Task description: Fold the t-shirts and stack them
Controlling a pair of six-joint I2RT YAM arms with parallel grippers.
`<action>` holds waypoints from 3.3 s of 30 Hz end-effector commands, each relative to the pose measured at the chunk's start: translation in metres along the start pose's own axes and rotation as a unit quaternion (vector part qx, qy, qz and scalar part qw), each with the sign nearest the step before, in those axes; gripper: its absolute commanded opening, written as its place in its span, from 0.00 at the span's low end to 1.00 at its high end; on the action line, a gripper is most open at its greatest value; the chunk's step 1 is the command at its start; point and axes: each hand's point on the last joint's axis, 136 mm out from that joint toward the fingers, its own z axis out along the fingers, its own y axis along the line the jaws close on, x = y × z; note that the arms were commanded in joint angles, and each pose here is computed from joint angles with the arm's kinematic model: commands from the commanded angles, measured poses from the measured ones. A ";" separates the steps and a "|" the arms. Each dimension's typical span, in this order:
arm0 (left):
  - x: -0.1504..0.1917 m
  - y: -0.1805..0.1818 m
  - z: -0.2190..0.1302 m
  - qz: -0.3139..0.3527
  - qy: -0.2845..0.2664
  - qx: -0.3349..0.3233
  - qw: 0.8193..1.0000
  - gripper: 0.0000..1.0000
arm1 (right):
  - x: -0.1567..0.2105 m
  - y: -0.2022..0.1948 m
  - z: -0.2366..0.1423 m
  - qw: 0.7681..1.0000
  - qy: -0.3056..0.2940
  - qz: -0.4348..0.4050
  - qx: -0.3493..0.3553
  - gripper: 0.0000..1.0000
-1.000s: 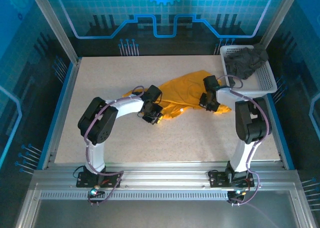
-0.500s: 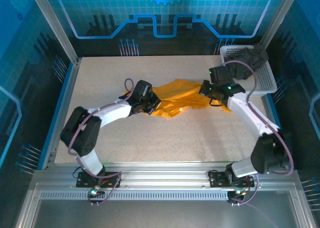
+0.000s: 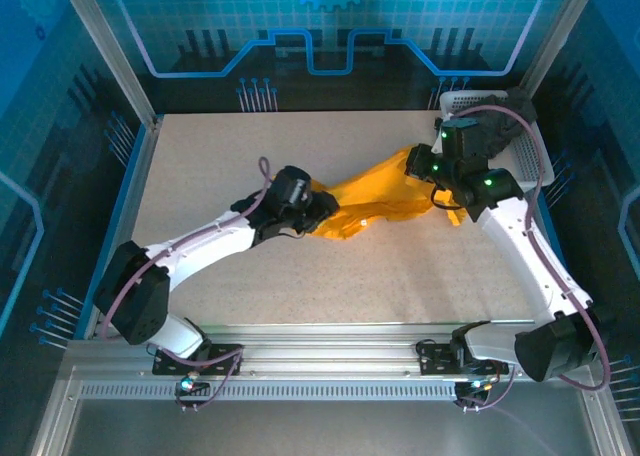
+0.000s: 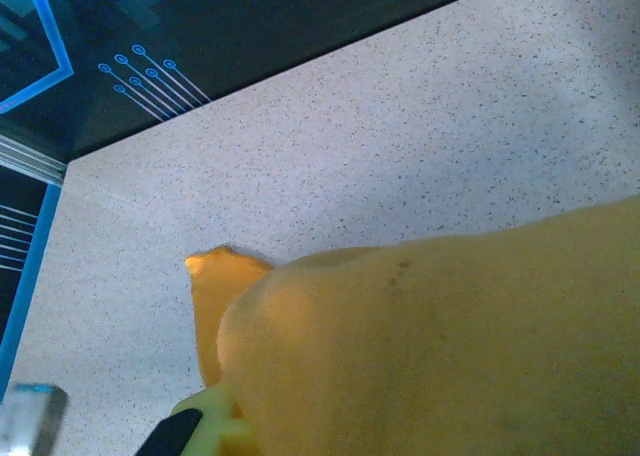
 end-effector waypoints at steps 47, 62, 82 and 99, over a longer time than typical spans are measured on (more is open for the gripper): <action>-0.004 -0.108 -0.066 0.059 -0.028 0.158 0.985 0.00 | -0.056 -0.007 0.018 0.999 -0.007 -0.005 -0.048 0.00; -0.006 -0.175 -0.141 0.040 -0.049 0.274 0.960 0.00 | 0.092 -0.048 -0.012 0.980 0.123 0.157 -0.017 0.77; -0.016 -0.170 -0.140 0.048 -0.040 0.242 0.968 0.00 | 0.245 -0.013 0.010 0.974 0.174 -0.114 -0.091 0.74; -0.005 -0.205 -0.170 0.063 -0.024 0.302 0.951 0.00 | 0.045 -0.043 -0.067 0.995 -0.064 -0.030 0.075 0.00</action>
